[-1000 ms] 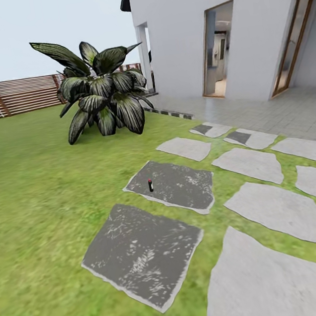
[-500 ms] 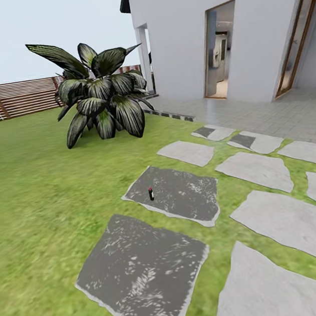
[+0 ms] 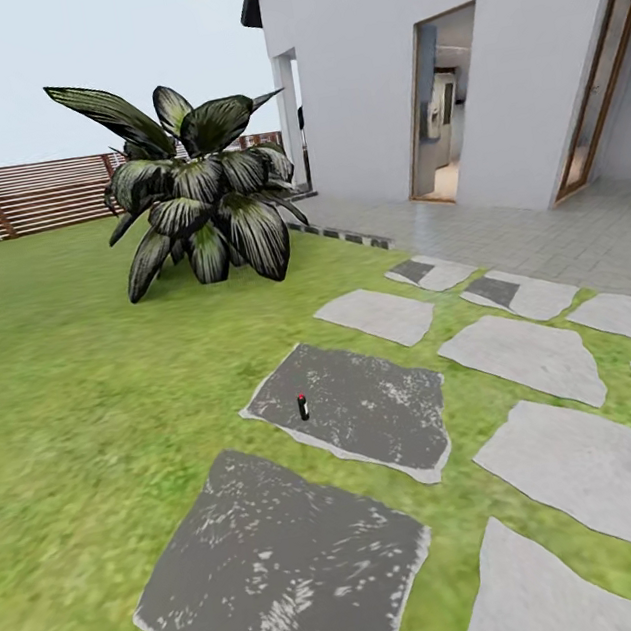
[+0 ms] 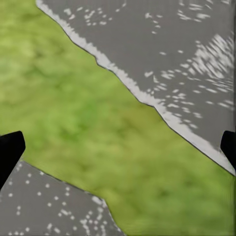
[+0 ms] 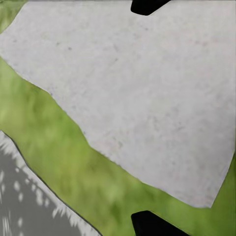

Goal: Pick up the pesticide atomizer in the garden and spray insectifuge to fully cover both potted plants in the garden.

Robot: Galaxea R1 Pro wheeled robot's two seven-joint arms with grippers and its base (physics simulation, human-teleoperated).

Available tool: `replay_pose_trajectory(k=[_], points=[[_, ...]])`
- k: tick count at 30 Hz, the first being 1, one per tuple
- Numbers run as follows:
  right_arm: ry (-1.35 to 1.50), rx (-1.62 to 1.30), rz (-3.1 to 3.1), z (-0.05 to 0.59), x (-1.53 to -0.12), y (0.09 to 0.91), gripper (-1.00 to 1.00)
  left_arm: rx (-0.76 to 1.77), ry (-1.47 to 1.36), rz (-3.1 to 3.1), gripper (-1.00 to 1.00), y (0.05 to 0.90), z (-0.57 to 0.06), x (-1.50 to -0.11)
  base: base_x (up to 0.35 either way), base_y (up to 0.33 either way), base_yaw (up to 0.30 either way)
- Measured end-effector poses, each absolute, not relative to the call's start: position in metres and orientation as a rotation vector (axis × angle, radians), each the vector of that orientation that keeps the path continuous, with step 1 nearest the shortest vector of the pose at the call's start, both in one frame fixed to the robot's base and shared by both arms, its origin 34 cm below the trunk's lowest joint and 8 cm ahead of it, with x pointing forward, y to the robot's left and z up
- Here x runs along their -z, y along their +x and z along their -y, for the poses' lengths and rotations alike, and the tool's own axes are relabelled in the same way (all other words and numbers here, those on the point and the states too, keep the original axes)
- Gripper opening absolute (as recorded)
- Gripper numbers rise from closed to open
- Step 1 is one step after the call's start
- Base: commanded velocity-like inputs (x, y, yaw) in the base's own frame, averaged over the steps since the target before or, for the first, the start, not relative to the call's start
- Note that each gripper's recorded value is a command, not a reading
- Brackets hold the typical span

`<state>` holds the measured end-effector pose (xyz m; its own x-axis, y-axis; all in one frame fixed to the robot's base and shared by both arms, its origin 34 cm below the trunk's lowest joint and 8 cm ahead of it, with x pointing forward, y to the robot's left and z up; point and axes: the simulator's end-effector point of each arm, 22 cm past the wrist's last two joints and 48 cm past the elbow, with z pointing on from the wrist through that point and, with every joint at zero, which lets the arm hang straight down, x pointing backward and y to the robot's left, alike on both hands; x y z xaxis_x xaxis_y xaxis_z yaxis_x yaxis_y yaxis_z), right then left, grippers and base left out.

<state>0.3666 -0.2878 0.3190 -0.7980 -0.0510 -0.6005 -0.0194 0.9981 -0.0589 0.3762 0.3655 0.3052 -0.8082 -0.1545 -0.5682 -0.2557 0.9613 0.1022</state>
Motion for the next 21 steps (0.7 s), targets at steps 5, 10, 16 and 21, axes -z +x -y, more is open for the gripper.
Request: replay_pose_trajectory(k=[5, 10, 16, 21], points=[[-0.048, 0.066, -2.495, 0.2881, -0.319, 0.3666, 1.0, -0.232, -0.289, -2.525, 1.0, 0.3768, -0.3654, -0.3054, 0.339, 0.01, 0.0], [-0.045, 0.065, -2.495, 0.2876, -0.319, 0.3665, 1.0, -0.233, -0.289, -2.525, 1.0, 0.3769, -0.3661, -0.3055, 0.337, 0.091, -0.034], [-0.045, 0.064, -2.496, 0.2873, -0.3188, 0.3663, 1.0, -0.233, -0.289, -2.525, 1.0, 0.3769, -0.366, -0.3055, 0.327, 0.141, -0.27], [-0.045, 0.064, -2.496, 0.2873, -0.3187, 0.3662, 1.0, -0.233, -0.289, -2.525, 1.0, 0.3771, -0.366, -0.3055, 0.325, 0.144, -0.291]])
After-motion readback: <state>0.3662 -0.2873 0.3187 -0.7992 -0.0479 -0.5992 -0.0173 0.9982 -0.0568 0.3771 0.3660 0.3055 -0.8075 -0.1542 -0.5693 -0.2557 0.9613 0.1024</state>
